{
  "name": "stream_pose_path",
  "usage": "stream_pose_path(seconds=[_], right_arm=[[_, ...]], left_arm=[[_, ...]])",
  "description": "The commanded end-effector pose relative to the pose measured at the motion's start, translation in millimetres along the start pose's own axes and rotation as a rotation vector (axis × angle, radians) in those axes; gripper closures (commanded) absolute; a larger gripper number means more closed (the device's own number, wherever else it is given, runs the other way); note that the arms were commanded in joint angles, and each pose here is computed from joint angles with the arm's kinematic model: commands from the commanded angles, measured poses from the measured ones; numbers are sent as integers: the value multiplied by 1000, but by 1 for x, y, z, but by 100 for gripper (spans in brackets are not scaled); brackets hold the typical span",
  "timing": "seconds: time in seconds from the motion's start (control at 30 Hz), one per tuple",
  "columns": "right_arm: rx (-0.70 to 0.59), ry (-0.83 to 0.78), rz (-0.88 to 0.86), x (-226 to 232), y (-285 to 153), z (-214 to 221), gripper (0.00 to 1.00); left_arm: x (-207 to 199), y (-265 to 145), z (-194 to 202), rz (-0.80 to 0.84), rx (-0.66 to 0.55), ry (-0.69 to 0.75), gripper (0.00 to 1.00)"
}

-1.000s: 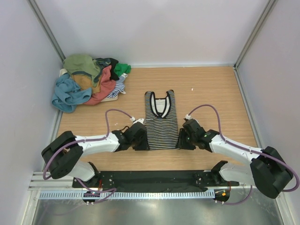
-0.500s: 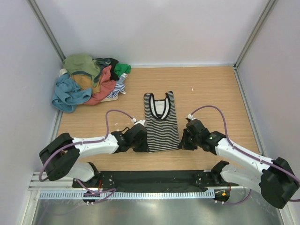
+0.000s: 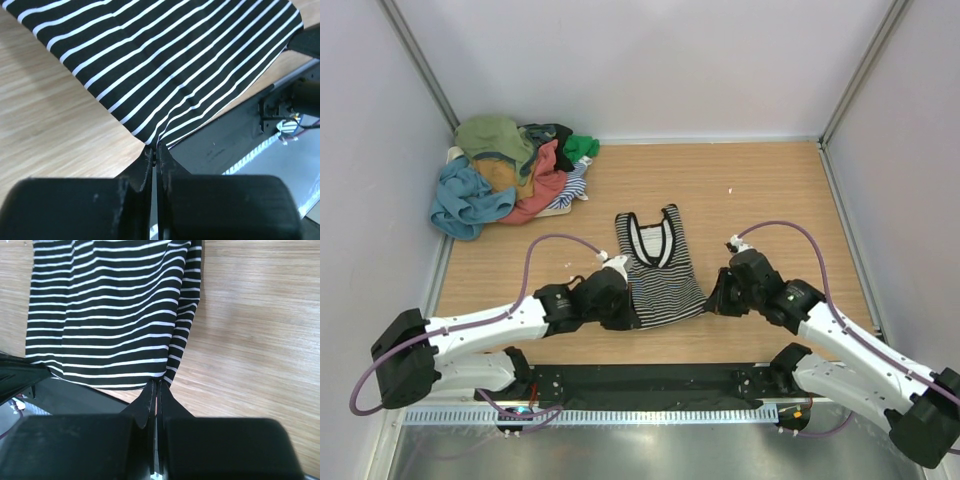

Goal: Fold and stack the tank tops

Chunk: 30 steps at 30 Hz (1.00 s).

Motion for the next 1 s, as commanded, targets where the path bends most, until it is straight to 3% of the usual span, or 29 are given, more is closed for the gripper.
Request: stream_pose_path(seconds=[0.0,0.6,0.97], right_arm=[[-24,-12,-18,7,-17,-8,99],[-127,-5,-8,7,-54,-21,99],[-229,-13,94,2,-76,-55,99]], left_arm=[[-12,-12,3,26,-2,-6,100],[-35,-7,45,62,61,10,100],[-78,-15,55,180,119,-13,99]])
Point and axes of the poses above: each gripper's point midway between its finger pads, its own y axis out along the fingers, its own x axis along the line the jaws close on, z = x × y, the point moved 2 cm from there along -y, back along the fingers, and after that the axes turned 14 degrees about -y, right-handed, at the moved point
